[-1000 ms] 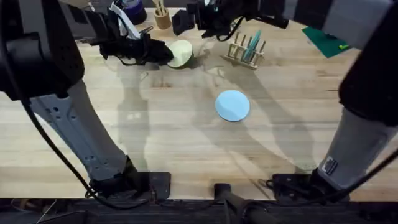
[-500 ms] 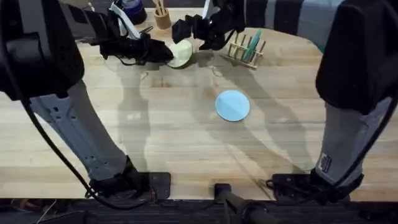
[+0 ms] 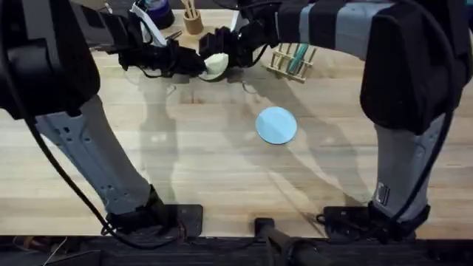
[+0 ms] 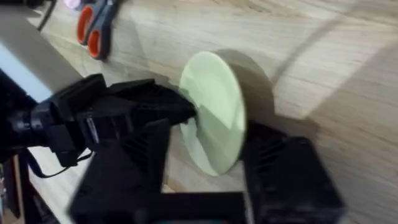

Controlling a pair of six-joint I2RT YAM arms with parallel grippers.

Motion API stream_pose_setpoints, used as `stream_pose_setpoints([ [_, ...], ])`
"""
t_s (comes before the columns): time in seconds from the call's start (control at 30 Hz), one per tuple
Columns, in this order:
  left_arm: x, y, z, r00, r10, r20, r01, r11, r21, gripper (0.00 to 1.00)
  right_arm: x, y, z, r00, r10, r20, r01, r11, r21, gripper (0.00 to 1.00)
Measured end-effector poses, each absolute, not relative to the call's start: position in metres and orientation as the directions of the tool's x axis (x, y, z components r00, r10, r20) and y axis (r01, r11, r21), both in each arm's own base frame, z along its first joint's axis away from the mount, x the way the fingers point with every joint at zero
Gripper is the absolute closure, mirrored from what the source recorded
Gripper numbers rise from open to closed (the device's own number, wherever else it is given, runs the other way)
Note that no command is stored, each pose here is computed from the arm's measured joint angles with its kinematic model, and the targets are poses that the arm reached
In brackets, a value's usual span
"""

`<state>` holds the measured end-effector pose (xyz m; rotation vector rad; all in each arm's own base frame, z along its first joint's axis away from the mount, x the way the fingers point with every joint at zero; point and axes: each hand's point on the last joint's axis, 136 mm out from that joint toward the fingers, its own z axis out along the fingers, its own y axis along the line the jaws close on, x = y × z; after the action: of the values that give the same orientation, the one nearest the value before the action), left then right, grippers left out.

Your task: Pick up the plates from the table one by one and place each into a slot on the dish rack.

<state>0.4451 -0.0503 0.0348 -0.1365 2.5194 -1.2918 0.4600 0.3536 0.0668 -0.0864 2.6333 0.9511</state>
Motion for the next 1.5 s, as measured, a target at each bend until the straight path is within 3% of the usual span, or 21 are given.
stream_pose_setpoints([
  [0.1, 0.445, -0.050, 0.035, -0.948, -0.223, -0.225, 0.053, 0.589, -0.807, 0.960, 0.462, 0.349, 0.065, -0.942, 0.068, -0.329, -0.154, 0.783, 0.603, 0.647],
  [0.17, 0.445, -0.049, 0.035, -0.948, -0.226, -0.225, 0.052, 0.586, -0.808, 0.960, 0.465, 0.345, 0.065, -0.941, 0.080, -0.328, -0.143, 0.785, 0.602, 0.818],
  [0.3, 0.446, -0.048, 0.037, -0.947, -0.229, -0.226, 0.053, 0.582, -0.812, 0.960, 0.467, 0.345, 0.068, -0.940, 0.086, -0.329, -0.143, 0.777, 0.612, 0.959],
  [0.77, 0.444, -0.046, 0.037, -0.948, -0.232, -0.218, 0.041, 0.590, -0.806, 0.960, 0.467, 0.345, 0.070, -0.938, 0.079, -0.336, -0.153, 0.776, 0.612, 0.973],
  [1.03, 0.436, -0.035, 0.043, -0.949, -0.207, -0.239, 0.007, 0.742, -0.671, 0.959, 0.455, 0.335, 0.106, -0.914, 0.039, -0.403, -0.195, 0.829, 0.524, 0.970],
  [1.5, 0.405, -0.061, 0.176, -0.853, -0.015, -0.522, 0.207, 0.908, -0.364, 0.960, 0.415, 0.253, 0.192, -0.890, 0.054, -0.453, -0.114, 0.935, 0.336, 0.970],
])
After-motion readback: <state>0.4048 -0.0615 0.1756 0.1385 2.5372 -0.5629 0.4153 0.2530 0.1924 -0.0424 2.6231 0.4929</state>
